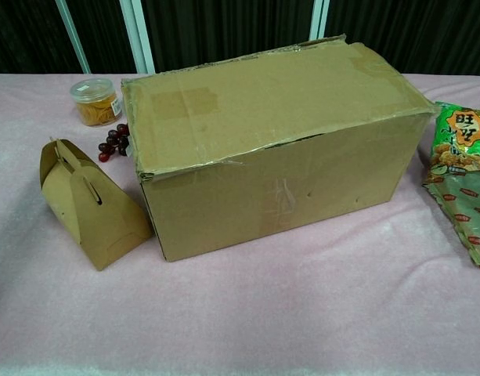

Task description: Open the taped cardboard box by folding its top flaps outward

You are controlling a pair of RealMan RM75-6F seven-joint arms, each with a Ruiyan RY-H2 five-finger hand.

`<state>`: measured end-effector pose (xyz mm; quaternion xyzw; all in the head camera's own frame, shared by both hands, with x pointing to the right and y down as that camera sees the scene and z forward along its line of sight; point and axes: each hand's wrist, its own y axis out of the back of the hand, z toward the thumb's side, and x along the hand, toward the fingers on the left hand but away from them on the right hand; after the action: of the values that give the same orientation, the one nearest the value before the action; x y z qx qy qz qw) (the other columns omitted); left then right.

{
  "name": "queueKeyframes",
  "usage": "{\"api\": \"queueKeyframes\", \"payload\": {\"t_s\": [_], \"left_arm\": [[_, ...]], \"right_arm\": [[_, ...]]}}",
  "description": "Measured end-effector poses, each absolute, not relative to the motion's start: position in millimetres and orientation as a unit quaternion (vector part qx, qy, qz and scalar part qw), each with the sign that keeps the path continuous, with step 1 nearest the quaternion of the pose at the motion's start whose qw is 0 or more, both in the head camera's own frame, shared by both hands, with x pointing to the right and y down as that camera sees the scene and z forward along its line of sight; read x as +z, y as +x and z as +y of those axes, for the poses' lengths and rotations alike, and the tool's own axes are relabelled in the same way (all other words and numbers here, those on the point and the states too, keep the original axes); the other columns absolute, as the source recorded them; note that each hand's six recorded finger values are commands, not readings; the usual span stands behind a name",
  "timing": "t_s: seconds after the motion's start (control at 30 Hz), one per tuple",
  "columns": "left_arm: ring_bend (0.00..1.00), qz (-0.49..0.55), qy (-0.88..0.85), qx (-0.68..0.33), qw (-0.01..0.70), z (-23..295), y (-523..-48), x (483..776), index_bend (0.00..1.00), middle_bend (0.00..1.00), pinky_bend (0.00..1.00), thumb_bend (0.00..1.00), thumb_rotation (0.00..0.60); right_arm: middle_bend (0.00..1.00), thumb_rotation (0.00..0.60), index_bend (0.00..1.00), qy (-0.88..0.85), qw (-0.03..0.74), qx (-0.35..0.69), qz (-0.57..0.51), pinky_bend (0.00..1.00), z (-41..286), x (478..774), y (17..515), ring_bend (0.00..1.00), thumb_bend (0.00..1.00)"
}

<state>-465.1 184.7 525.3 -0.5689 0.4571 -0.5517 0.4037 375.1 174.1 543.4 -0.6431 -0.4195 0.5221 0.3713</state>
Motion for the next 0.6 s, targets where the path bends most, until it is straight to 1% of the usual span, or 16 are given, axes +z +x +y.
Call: {"api": "queueKeyframes", "payload": {"t_s": [0.13, 0.23, 0.37, 0.6], "left_arm": [[0.00, 0.463, -0.576, -0.546, 0.395, 196, -476, 532, 0.00, 0.00, 0.00, 0.26, 0.600], [0.00, 0.463, -0.580, -0.543, 0.392, 199, -478, 535, 0.00, 0.00, 0.00, 0.26, 0.600], [0.00, 0.468, -0.584, -0.541, 0.383, 199, -479, 537, 0.00, 0.00, 0.00, 0.26, 0.600], [0.00, 0.470, -0.587, -0.540, 0.379, 198, -482, 538, 0.00, 0.00, 0.00, 0.26, 0.600]], "right_arm": [[0.24, 0.600, 0.21, -0.666, 0.391, 0.490, -0.406, 0.25, 143, 538, 339, 0.15, 0.79], [0.24, 0.600, 0.25, -0.680, 0.412, 0.467, -0.386, 0.25, 118, 534, 308, 0.15, 0.84], [0.24, 0.600, 0.26, -0.697, 0.433, 0.447, -0.357, 0.25, 87, 533, 266, 0.15, 0.86], [0.24, 0.600, 0.26, -0.723, 0.427, 0.439, -0.320, 0.25, 55, 546, 207, 0.15, 0.86]]}}
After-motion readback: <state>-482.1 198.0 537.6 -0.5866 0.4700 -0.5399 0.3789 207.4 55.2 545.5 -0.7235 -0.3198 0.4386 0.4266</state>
